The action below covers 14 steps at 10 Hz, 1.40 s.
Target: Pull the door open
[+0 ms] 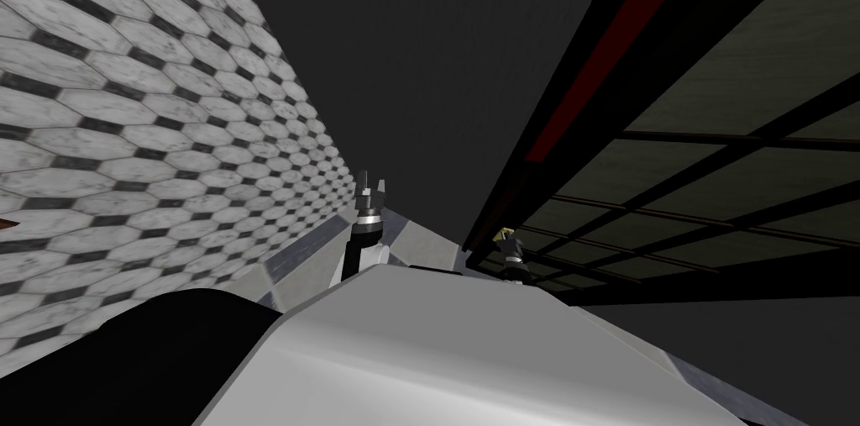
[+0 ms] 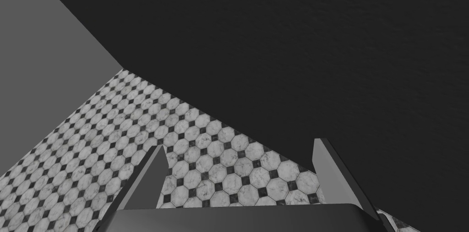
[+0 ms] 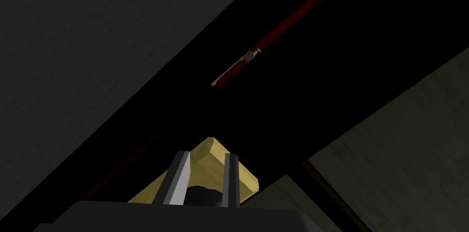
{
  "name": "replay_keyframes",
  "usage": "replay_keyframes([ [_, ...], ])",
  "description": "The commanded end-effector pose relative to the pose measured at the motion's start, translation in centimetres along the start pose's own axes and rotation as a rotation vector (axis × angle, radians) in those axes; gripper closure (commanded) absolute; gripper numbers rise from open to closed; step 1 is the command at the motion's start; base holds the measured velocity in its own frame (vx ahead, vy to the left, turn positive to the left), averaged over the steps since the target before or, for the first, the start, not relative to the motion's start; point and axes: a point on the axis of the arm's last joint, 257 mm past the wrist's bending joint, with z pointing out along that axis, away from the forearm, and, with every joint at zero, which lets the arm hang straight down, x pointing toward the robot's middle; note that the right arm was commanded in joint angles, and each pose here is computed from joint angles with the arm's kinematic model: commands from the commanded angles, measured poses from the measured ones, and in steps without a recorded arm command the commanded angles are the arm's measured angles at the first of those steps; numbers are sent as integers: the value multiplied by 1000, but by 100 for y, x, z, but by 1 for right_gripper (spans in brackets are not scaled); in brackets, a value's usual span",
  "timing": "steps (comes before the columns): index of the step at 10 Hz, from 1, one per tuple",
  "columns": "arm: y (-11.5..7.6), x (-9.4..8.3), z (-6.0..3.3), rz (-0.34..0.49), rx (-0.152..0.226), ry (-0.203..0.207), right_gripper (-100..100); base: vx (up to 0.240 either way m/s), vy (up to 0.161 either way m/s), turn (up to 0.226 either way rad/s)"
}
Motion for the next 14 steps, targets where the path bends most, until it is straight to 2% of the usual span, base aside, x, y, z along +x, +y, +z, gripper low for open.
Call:
replay_keyframes([
  [1, -80, -75, -78, 39, 24, -26, 100, -27, -12, -2],
  [4, -98, -54, -59, 82, 27, -23, 100, -17, -5, -4],
  [6, -133, -12, -21, 152, 33, -17, 100, -22, -16, -18],
  [8, -133, -12, -21, 168, 33, -18, 100, -21, -10, -6],
  [10, -163, 24, 12, 235, 39, -13, 100, -25, -10, -7],
  [12, -156, 59, 31, 255, 37, -5, 100, -16, -9, -7],
  [13, -163, 24, 12, 252, 39, -13, 100, 0, 0, 0],
  [14, -177, 42, 28, 294, 42, -11, 100, -11, -5, -8],
])
